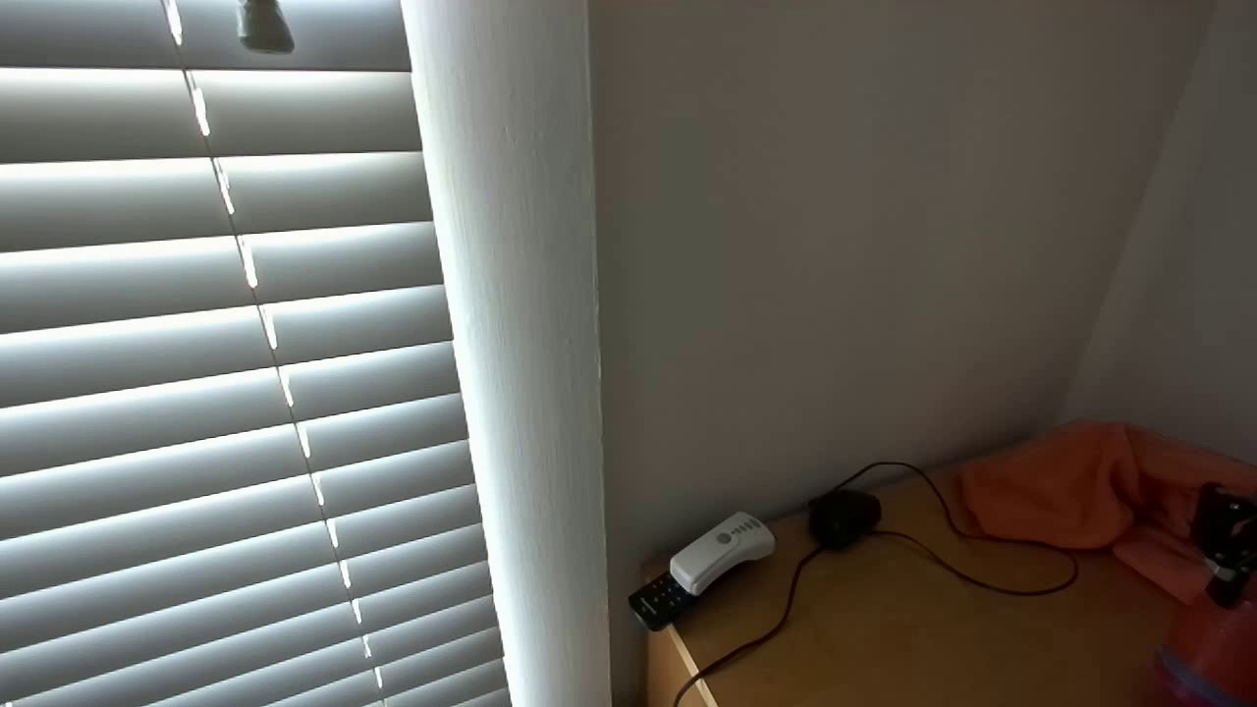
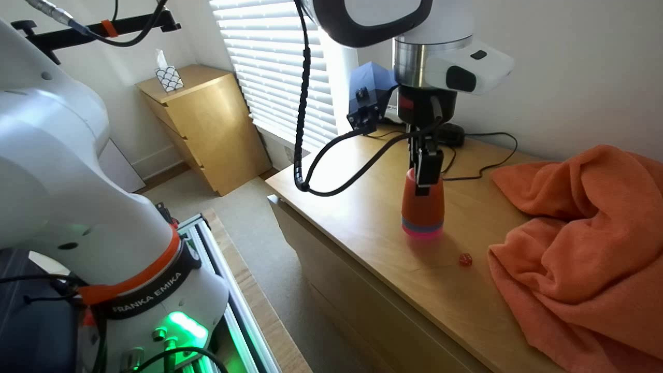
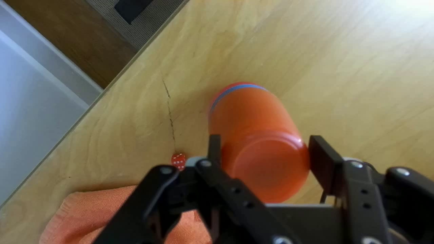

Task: Remove the orange cup from the pile of cups and put it on the table upside down

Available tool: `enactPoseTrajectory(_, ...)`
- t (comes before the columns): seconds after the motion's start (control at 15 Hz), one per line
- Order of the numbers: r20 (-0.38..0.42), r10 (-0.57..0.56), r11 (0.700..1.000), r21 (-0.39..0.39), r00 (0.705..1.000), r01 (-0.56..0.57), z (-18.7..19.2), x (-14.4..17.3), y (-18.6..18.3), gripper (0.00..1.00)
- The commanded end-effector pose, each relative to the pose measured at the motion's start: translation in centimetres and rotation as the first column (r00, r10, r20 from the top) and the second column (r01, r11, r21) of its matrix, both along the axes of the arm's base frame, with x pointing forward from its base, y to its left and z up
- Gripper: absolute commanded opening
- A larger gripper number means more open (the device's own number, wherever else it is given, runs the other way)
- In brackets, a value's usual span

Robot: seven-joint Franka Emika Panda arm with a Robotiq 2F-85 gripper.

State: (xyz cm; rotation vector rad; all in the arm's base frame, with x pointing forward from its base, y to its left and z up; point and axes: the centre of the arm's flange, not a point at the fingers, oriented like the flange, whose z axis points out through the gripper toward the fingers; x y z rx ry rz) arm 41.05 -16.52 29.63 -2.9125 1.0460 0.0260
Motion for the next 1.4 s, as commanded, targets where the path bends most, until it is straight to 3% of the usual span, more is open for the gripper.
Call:
enactPoseTrajectory(0.0,-0.004,0.000,1.000,0.001,1.000,0.000,-0.2,0.0,0.0,0.65)
enactPoseTrajectory(0.2,-0.008,0.000,1.000,0.001,1.000,0.000,-0.3,0.0,0.0,0.65)
enactPoseTrajectory(0.27,-0.006,0.000,1.000,0.001,1.000,0.000,-0.4,0.0,-0.1,0.40)
enactPoseTrajectory(0.93,-0.026,0.009,1.000,-0.003,1.000,-0.009,-1.7,0.3,0.0,0.40)
enactPoseTrajectory(1.0,-0.030,0.017,1.000,0.015,0.999,-0.017,-1.8,0.3,0.1,0.40)
enactPoseTrajectory(1.07,-0.041,0.056,0.992,0.114,0.998,-0.051,-1.9,0.2,0.4,0.40)
enactPoseTrajectory(1.13,-0.011,0.021,0.999,0.028,1.000,-0.020,-1.5,0.0,0.6,0.40)
enactPoseTrajectory(1.2,0.005,-0.032,0.999,-0.008,0.999,0.032,-1.2,-0.1,0.7,0.40)
enactPoseTrajectory(1.27,-0.051,0.060,0.991,0.125,0.997,-0.053,-0.6,-0.3,1.3,0.40)
enactPoseTrajectory(1.33,-0.011,0.002,1.000,0.027,1.000,-0.002,-0.4,-0.5,1.2,0.40)
